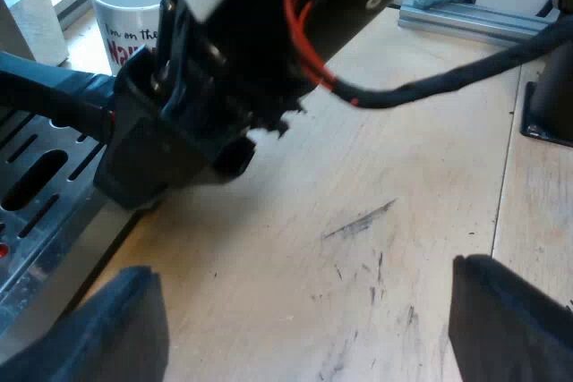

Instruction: Grind coffee beans and then tamp

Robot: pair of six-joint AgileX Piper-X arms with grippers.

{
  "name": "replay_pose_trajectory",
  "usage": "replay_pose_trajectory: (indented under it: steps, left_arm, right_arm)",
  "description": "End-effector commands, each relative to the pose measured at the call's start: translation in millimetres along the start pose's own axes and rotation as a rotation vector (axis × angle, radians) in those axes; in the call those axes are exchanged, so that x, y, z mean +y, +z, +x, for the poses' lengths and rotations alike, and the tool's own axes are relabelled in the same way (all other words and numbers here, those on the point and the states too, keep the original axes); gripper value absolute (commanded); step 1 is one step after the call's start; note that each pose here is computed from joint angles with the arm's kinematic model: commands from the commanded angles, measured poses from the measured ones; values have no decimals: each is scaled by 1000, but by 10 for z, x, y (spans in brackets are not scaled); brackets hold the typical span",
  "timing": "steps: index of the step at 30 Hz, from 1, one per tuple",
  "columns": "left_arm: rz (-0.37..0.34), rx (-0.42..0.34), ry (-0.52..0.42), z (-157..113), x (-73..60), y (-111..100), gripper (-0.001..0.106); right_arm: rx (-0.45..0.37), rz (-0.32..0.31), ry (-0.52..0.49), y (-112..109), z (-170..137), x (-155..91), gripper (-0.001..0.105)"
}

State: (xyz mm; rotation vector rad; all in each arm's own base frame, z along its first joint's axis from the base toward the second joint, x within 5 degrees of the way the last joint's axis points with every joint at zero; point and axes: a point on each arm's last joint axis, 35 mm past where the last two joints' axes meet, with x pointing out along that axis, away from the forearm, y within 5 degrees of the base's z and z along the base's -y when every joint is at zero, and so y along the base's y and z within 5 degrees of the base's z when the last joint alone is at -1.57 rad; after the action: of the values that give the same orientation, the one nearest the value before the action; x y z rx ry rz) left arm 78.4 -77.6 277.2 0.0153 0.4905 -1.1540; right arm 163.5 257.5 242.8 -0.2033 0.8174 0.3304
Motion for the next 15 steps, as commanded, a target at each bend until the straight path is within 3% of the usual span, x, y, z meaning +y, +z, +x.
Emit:
replay_pose_trajectory:
  steps: [1,15]
  left_arm:
    - [6,-4,-15,-10,-17,5,67]
    - [6,-4,-17,-10,-18,5,67]
  right_arm:
    - [-18,9,-16,35,30,5,63]
    - [-35,10,-43,-29,133,15,63]
